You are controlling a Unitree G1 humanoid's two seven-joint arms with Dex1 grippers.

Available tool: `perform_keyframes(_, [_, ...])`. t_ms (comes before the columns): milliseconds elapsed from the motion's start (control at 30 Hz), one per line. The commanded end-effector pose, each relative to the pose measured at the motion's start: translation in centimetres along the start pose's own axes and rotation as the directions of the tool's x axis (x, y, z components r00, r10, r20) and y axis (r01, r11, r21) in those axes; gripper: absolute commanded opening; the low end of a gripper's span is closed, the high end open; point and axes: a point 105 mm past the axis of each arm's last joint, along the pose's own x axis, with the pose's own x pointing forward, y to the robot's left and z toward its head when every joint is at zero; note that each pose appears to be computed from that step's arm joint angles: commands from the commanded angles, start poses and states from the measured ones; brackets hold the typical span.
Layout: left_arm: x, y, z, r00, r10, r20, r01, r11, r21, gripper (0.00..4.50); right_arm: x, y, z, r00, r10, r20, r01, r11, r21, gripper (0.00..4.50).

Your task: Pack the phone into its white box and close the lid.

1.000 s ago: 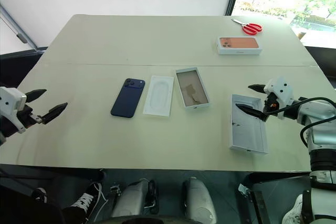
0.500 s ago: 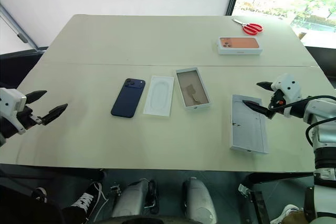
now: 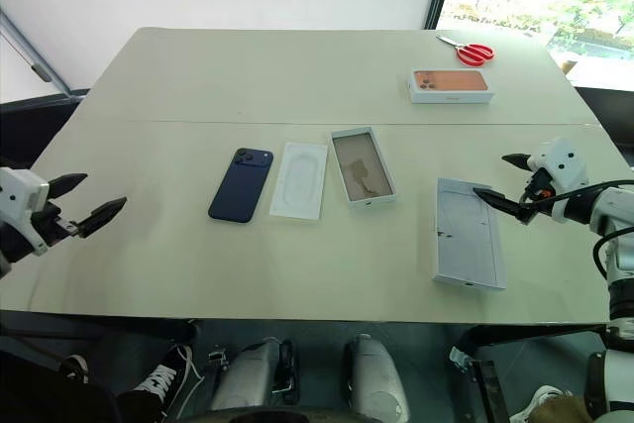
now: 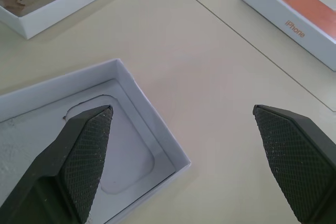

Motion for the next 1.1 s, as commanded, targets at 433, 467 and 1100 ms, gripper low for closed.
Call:
perform_keyframes(433, [5.0,-6.1,3.7,0.994,-0.086,0.066,0.095,0.982,-0.164,4.5,4.6,4.6,6.6,0.967,0.195,0.162,-0.17,0.973,-0.157,4.47])
perform_keyframes(467, [5.4,-6.4,3.8,0.994,-0.09,0.063,0.101,0.974,-0.2,4.5,4.9,5.3,6.9,0.962,0.215,0.167,-0.187,0.968,-0.17,4.47])
perform_keyframes(1100, [13.7,-17.4,6.6,0.922,-0.387,0.011,0.311,0.722,-0.619,4.5,8.2,13.3,10.7,0.875,0.427,0.228,-0.358,0.888,-0.289,4.47])
